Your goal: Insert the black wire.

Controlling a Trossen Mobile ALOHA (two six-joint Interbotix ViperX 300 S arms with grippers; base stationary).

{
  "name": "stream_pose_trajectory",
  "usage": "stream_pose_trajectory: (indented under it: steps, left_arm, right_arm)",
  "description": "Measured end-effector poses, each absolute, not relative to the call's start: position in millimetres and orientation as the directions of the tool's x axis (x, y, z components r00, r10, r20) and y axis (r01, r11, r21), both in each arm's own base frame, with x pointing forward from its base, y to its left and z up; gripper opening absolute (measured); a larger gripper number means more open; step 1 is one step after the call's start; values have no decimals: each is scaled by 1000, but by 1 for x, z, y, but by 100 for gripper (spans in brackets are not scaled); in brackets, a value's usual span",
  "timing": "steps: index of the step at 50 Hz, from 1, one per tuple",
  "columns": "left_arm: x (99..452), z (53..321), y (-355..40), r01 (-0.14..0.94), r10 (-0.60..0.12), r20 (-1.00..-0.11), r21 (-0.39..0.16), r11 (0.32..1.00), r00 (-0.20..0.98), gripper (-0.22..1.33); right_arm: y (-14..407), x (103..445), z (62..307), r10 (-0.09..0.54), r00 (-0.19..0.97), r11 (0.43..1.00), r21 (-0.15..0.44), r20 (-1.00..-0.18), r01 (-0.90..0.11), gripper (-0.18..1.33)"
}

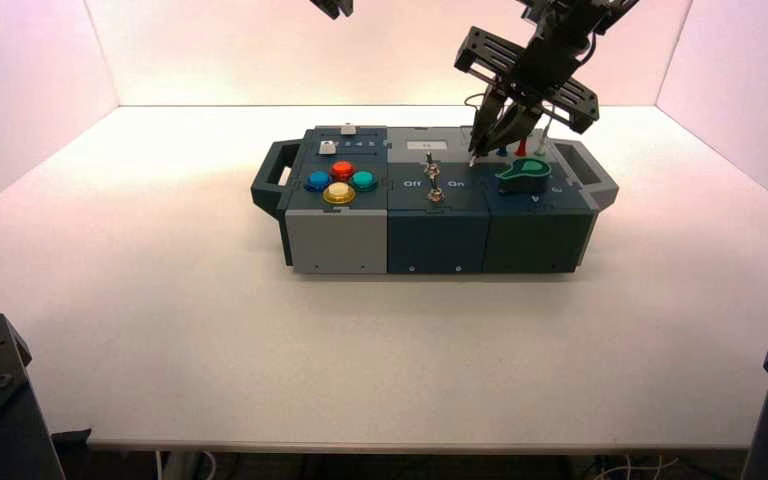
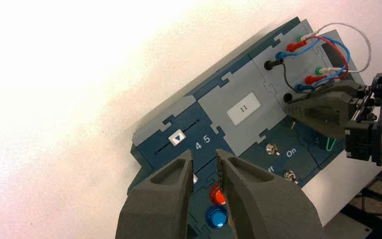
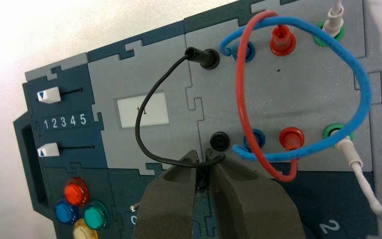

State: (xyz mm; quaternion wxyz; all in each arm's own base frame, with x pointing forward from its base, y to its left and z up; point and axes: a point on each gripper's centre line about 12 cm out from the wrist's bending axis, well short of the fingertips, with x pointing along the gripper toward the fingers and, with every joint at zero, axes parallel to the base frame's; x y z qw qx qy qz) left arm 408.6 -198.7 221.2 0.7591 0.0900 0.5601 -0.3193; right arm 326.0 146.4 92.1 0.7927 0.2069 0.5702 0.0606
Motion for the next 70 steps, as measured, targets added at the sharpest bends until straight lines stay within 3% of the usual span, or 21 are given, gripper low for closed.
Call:
stream_pose_trajectory:
  steps: [39,70]
  left_arm:
    - [409,216,-199,582,-381,-912,-229,780,153,57]
    - [409,216,-199,582,-383,-911,-230,780,153,57]
  right_arm:
    - [144,344,110,278,417,959,276,-865,-66,0]
    - [143,347,104,240,439,968,182,-866,-170,0]
